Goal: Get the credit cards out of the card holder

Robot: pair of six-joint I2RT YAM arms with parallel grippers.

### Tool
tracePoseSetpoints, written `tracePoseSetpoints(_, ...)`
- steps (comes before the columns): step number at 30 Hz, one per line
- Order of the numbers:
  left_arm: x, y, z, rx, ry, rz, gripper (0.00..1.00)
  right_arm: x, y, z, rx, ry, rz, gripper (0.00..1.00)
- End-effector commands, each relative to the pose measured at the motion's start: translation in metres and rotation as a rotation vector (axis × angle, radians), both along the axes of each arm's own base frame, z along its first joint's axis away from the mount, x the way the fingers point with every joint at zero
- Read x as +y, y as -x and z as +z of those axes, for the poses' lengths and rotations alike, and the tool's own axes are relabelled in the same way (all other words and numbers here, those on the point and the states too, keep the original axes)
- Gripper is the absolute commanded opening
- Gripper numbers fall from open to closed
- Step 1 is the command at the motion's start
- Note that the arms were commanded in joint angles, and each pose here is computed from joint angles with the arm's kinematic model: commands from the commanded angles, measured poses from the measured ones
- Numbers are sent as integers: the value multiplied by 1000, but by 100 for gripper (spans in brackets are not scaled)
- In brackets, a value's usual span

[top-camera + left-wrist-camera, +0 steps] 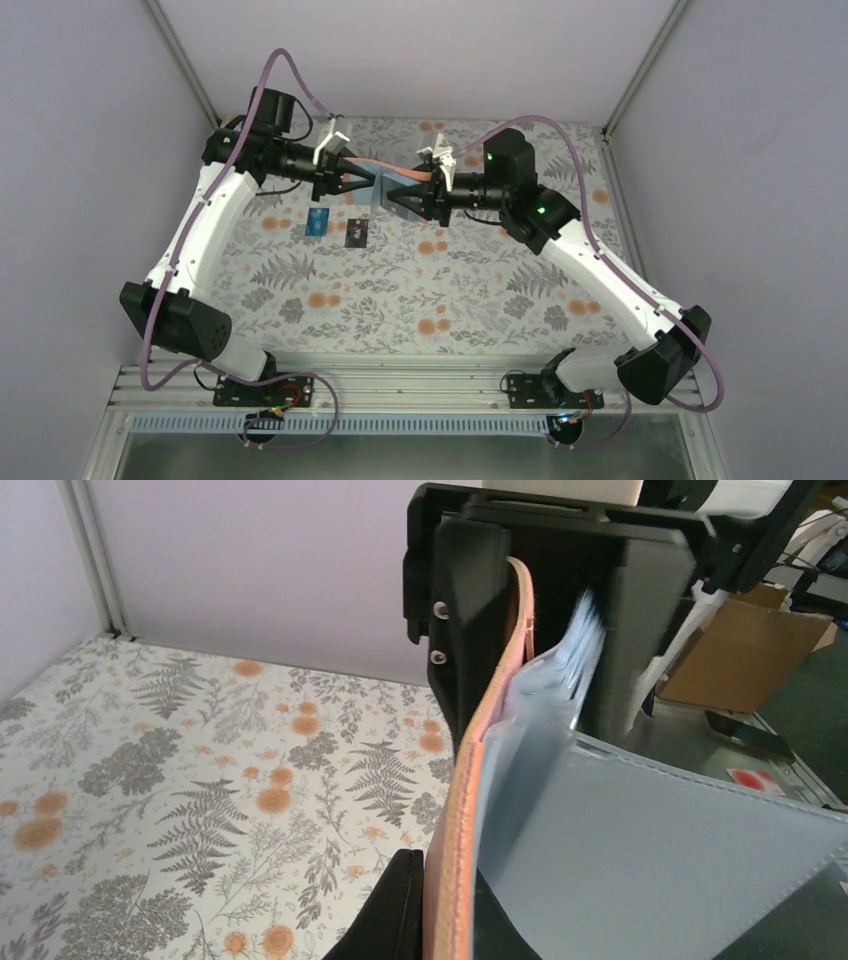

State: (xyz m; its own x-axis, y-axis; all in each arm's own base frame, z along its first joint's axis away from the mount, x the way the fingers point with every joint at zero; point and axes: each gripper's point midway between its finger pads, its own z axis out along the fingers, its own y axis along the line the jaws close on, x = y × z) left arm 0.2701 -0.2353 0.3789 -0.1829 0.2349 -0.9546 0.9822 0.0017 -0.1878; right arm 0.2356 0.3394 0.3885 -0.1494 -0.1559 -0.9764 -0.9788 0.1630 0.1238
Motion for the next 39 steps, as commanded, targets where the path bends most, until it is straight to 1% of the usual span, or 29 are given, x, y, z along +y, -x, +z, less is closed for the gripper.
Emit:
tracePoseSetpoints(1,9,7,32,-93,72,-20,2,-3,-1,-9,21,25,-5,23)
tracePoseSetpoints(3,15,0,32,-95,67,15,2,-5,-6,-11,36,28,-23,6)
tracePoseSetpoints(4,17,-3,32,-102,59,38,3,-6,-8,-13,47,30,-32,4)
tracePoseSetpoints(5,19,-10,29,-107,39,75,15,-7,-12,-14,57,32,-48,4)
tracePoseSetpoints(6,21,-17,25,-119,14,118,38,-8,-17,-14,67,35,-73,4)
tracePoseSetpoints(7,24,-24,22,-128,-7,163,55,-10,-27,-17,85,44,-118,4)
tracePoseSetpoints(8,28,-31,20,-140,-28,210,60,-14,-40,-20,108,55,-188,4)
tracePoseSetpoints(9,34,-37,20,-151,-39,250,61,-20,-57,-26,145,75,-278,4)
tracePoseSetpoints(11,49,-47,29,-161,-31,314,59,-44,-103,-43,211,146,-550,4)
tracePoseSetpoints(13,59,-54,38,-177,-34,360,59,-79,-138,-75,270,276,-842,4)
tracePoseSetpoints(14,61,-54,39,-188,-48,371,59,-94,-148,-87,278,334,-947,4)
tracePoseSetpoints(15,59,-53,39,-196,-59,373,58,-102,-154,-94,280,367,-1005,4)
tracePoseSetpoints(16,54,-49,35,-196,-73,363,55,-102,-157,-98,286,382,-1019,4)
tracePoseSetpoints(17,46,-44,30,-197,-86,339,54,-98,-158,-98,290,374,-1000,4)
tracePoseSetpoints(19,26,-30,18,-176,-105,267,52,-74,-151,-91,309,319,-870,4)
tracePoseSetpoints(22,-5,-10,0,-102,-106,147,47,-40,-132,-72,296,227,-646,4)
tracePoseSetpoints(23,-12,-7,-5,-87,-110,129,46,-31,-124,-65,285,195,-576,4)
tracePoseSetpoints(25,-23,-7,-14,-63,-125,127,39,-21,-109,-53,271,140,-472,4)
tracePoseSetpoints(30,-29,-19,-28,-31,-171,162,37,-2,-81,-42,279,69,-263,4)
tracePoseSetpoints(31,-28,-19,-28,-27,-176,164,32,0,-74,-38,273,49,-220,4)
tracePoseSetpoints(33,-26,-17,-24,-41,-174,165,28,1,-62,-28,251,15,-159,4)
tracePoseSetpoints(39,-20,-10,-15,-86,-169,172,28,2,-36,-8,195,-31,-19,4)
